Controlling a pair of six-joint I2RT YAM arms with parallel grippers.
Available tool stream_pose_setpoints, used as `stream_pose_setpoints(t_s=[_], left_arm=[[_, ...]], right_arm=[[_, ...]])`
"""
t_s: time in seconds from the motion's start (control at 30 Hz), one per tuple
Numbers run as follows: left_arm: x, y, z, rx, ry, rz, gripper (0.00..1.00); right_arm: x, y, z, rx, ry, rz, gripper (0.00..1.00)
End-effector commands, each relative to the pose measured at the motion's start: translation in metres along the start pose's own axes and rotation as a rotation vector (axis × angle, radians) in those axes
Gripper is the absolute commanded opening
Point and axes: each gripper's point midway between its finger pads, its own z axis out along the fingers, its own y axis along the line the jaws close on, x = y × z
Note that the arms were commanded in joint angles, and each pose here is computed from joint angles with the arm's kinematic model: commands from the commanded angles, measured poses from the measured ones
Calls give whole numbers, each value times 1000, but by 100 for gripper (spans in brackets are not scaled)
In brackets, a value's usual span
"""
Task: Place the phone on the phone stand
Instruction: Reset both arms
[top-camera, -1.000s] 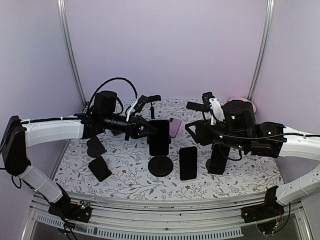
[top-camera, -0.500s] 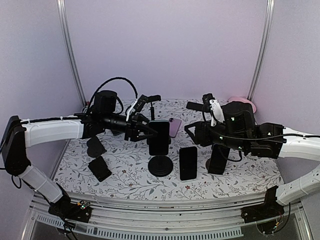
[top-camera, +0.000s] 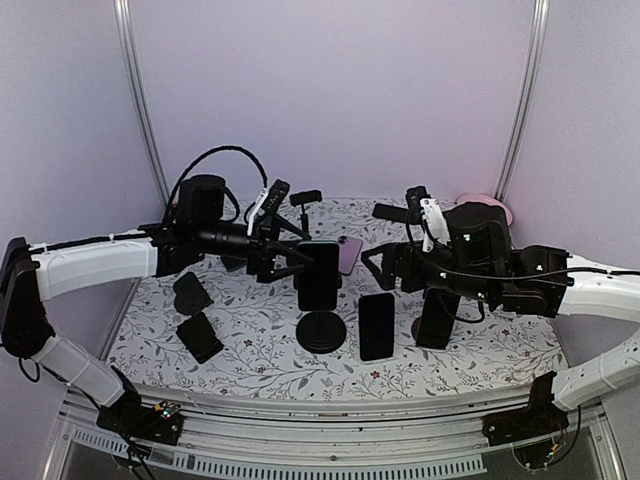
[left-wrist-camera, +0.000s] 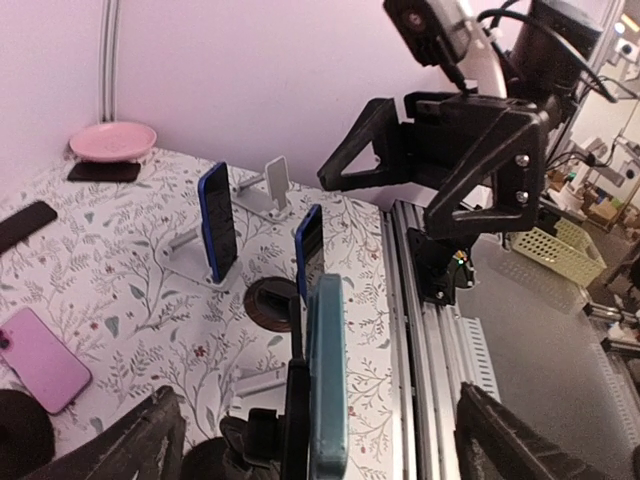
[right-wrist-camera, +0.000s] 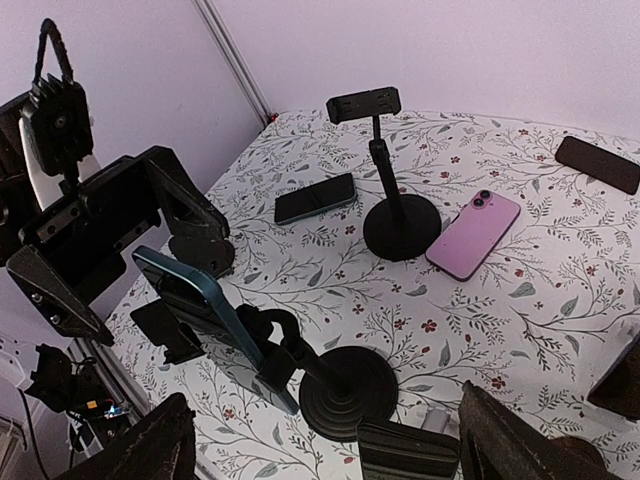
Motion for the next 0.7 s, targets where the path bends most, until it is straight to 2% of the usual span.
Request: stream_pose_setpoints(t_s=[0.0, 0.1, 0.47, 0.67], left_arm=[[-19, -7, -8, -25, -37, 35, 97], [-22, -8, -11, -44, -47, 40, 97], [-35, -12, -44, -209, -141, 17, 97], [-24, -8, -71, -351, -191, -35, 97]], right_arm=[[-4, -2, -3, 2, -18, 4, 93], [-4, -3, -3, 5, -19, 5, 100], [-9, -13, -14, 38, -52, 13, 99], [-10, -33, -22, 91, -80, 23, 99]])
